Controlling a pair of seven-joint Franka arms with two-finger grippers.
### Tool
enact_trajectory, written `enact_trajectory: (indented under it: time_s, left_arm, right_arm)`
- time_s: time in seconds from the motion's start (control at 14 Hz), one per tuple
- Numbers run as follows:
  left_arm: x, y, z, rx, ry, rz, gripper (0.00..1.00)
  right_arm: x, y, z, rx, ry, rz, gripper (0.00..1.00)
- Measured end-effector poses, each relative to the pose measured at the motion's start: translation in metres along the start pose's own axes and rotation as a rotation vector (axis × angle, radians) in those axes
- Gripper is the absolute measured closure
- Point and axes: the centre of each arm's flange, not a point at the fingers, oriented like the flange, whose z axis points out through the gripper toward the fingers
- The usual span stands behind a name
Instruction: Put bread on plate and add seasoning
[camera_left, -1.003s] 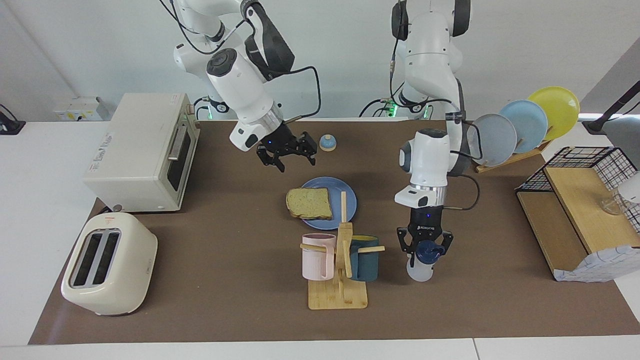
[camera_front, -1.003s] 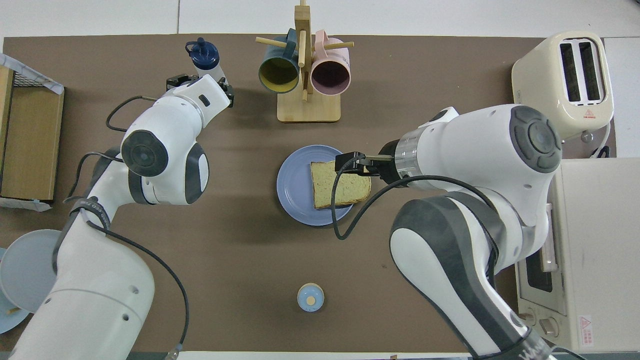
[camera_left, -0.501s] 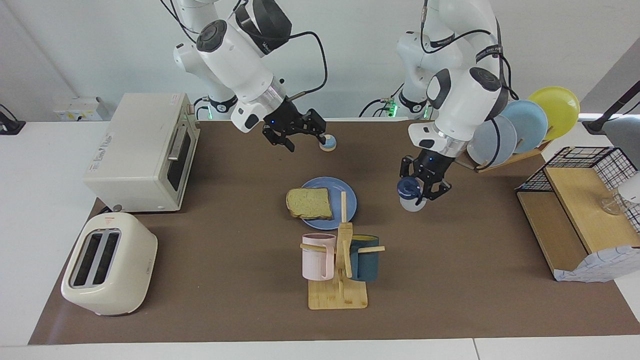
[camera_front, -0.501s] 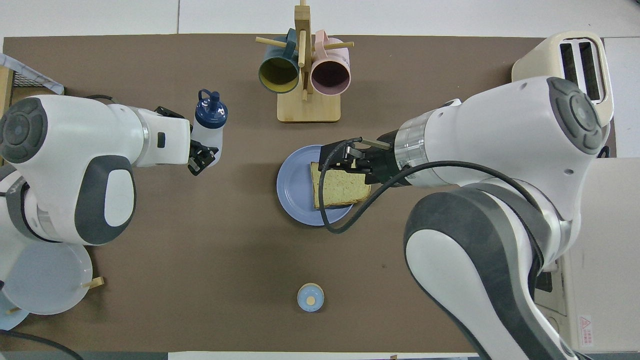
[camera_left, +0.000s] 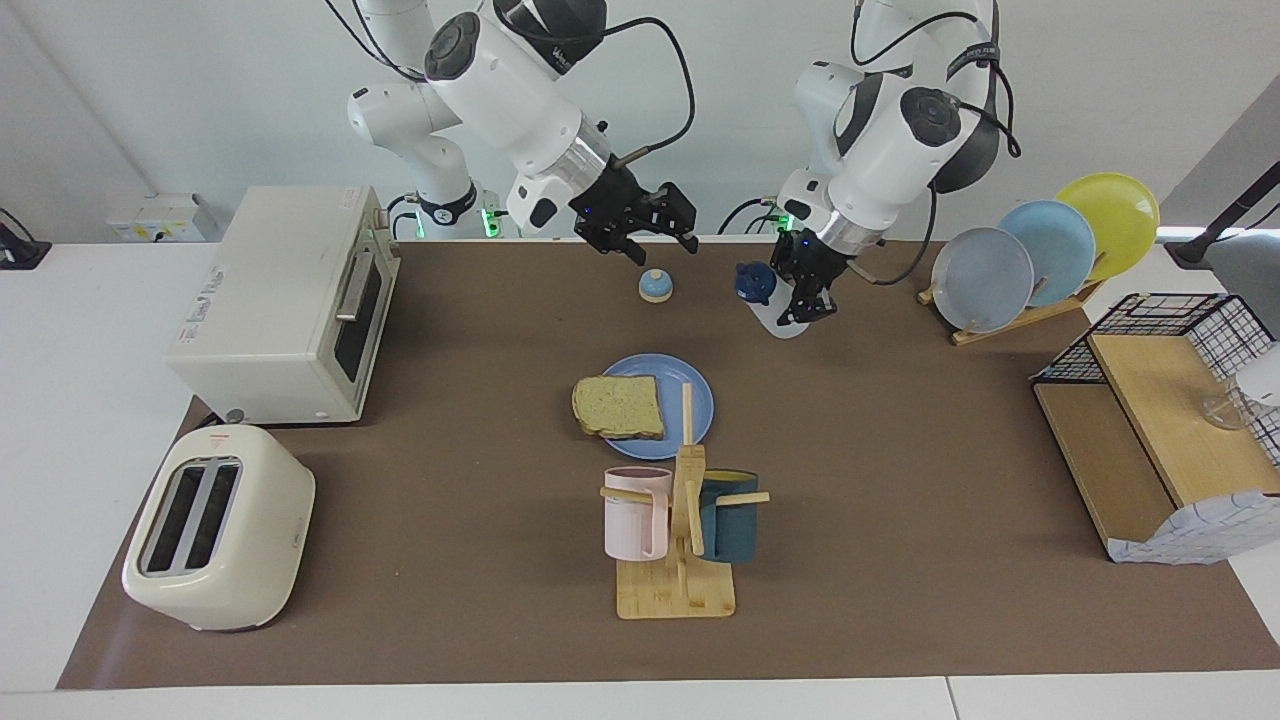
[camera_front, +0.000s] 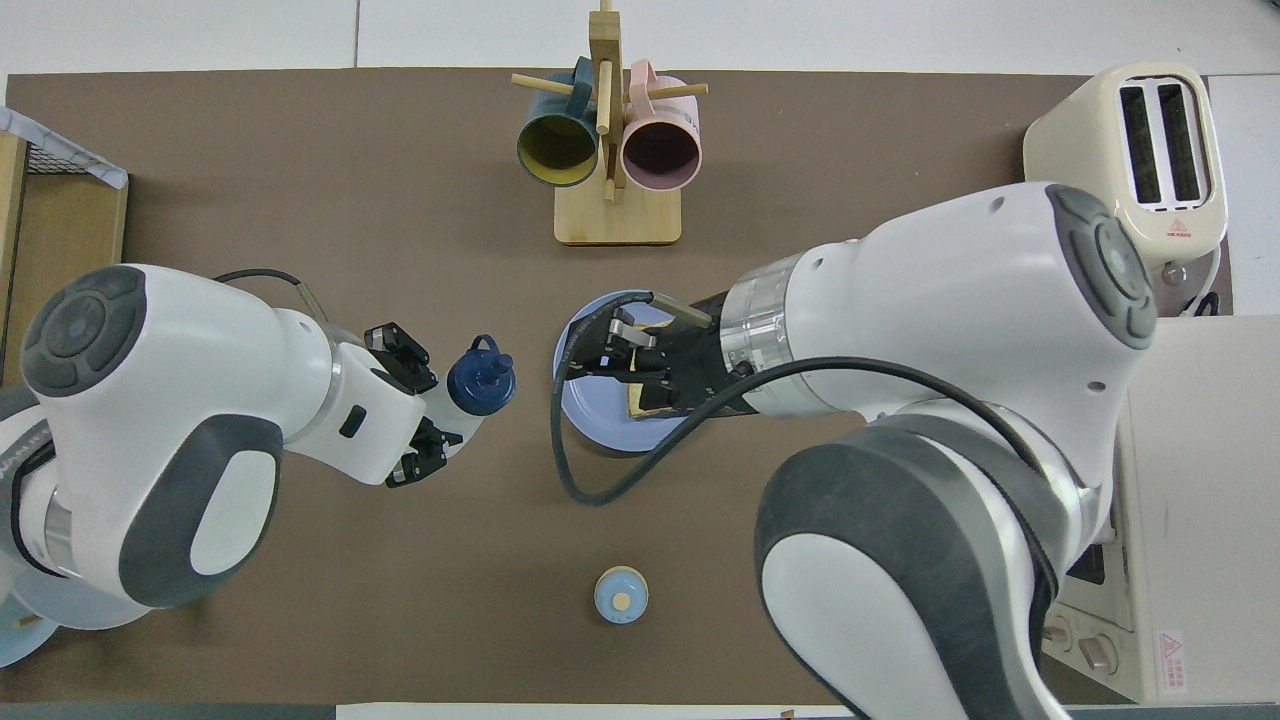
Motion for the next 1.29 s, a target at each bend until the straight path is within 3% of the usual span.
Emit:
enact_trajectory:
  time_s: [0.07, 0.29, 0.79, 1.29]
  left_arm:
    - [0.002, 0.007, -0.001, -0.003, 0.000, 0.016, 0.53]
    - [0.000, 0.022, 0.004, -0.002, -0.027, 0.069, 0.53]
    - [-0.001, 0.028, 0.008, -0.010, -0.034, 0.088, 0.53]
    - [-0.001, 0.032, 0.010, -0.014, -0.034, 0.092, 0.53]
  right_arm:
    - [-0.005, -0.004, 0.004, -0.002, -0.006, -0.006, 0.40]
    - [-0.015, -0.013, 0.010, 0.005, -0.003, -0.023, 0.48]
    - [-0.035, -0.033, 0.021, 0.035, 0.021, -0.020, 0.59]
    - [-0.034, -0.034, 0.029, 0.008, 0.054, -0.043, 0.60]
